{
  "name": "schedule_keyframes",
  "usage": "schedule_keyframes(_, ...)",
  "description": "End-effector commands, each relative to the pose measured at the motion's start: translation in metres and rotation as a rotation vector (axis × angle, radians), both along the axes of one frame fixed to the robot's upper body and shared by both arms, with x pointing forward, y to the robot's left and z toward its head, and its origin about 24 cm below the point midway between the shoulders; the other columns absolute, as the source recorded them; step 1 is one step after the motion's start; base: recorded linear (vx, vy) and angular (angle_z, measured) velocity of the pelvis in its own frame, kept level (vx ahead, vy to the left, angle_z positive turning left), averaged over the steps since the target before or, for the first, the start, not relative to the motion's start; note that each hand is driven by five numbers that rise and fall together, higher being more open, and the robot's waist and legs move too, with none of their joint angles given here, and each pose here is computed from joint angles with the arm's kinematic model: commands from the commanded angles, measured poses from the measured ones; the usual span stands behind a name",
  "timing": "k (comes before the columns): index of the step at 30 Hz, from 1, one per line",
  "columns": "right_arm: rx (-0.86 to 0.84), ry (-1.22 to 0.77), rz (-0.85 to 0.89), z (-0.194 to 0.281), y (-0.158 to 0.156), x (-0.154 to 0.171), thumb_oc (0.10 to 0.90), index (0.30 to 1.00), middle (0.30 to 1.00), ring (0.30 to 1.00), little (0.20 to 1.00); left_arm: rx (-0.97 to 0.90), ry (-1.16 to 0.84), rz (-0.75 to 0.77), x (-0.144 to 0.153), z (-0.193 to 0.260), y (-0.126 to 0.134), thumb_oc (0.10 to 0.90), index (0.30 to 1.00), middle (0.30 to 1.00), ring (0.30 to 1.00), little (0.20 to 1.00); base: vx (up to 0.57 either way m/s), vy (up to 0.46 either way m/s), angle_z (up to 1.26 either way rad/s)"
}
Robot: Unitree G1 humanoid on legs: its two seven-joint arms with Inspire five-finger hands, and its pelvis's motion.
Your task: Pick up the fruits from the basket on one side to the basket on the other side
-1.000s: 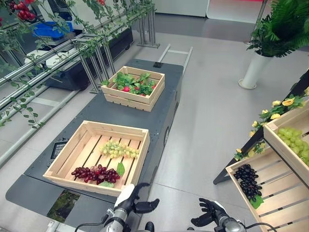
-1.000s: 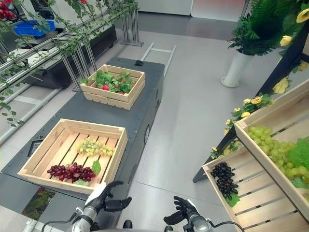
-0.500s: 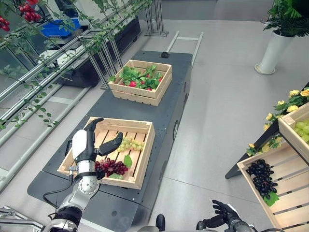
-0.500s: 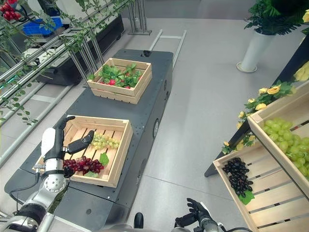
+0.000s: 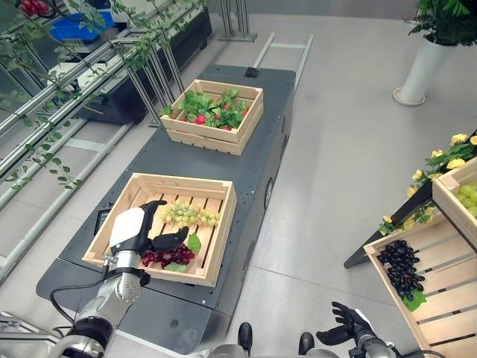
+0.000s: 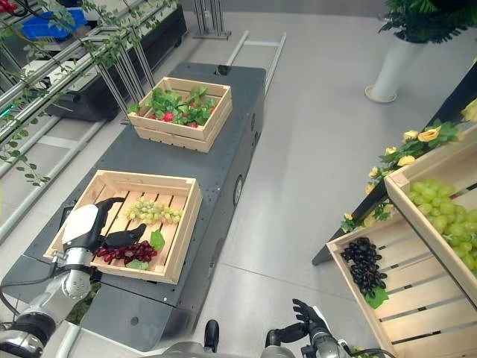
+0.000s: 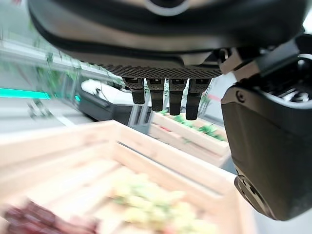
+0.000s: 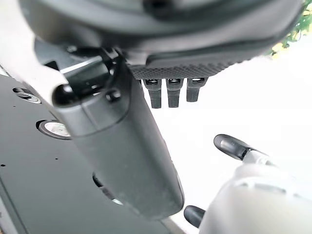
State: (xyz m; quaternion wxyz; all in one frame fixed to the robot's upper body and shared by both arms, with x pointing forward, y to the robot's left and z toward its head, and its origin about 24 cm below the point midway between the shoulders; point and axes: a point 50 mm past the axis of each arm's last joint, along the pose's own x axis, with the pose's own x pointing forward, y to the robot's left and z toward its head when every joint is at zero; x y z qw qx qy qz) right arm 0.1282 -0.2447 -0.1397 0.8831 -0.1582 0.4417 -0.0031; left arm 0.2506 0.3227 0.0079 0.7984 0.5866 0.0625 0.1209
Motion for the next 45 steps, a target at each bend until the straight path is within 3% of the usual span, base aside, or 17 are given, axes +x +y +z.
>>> schedule_keyframes(1, 0.014, -0.243, -0.004, 0.033, -0.008, 0.06, 0.8, 0.9, 0.9, 0.9, 0.9, 0.311, -0.266, 0.089, 0.042, 0.089, 0.036, 0.8, 0.9, 0.9, 0.9, 0.9, -0.21, 0.101, -0.02)
schedule_keyframes(6, 0.038, -0.354, 0.008, 0.058, -0.014, 0.099, 0.8, 0.9, 0.9, 0.9, 0.9, 0.456, -0.332, 0.154, 0.058, 0.126, 0.046, 0.8, 0.9, 0.9, 0.9, 0.9, -0.19, 0.102, 0.0)
schedule_keyframes(13, 0.034, -0.434, 0.042, 0.076, -0.014, 0.12, 0.8, 0.9, 0.9, 0.9, 0.9, 0.565, -0.392, 0.212, 0.07, 0.17, 0.052, 0.8, 0.9, 0.9, 0.9, 0.9, -0.12, 0.08, 0.02)
schedule_keyframes(25, 0.032, -0.512, 0.115, 0.098, -0.011, 0.142, 0.8, 0.9, 0.9, 0.9, 0.9, 0.825, -0.316, 0.243, 0.076, 0.205, 0.057, 0.8, 0.9, 0.9, 0.9, 0.9, -0.05, 0.078, 0.01)
schedule_keyframes(45, 0.085, -0.564, 0.165, 0.111, 0.0, 0.156, 0.8, 0.9, 0.9, 0.9, 0.9, 1.054, -0.106, 0.27, 0.084, 0.257, 0.051, 0.8, 0.9, 0.9, 0.9, 0.9, -0.01, 0.016, 0.04)
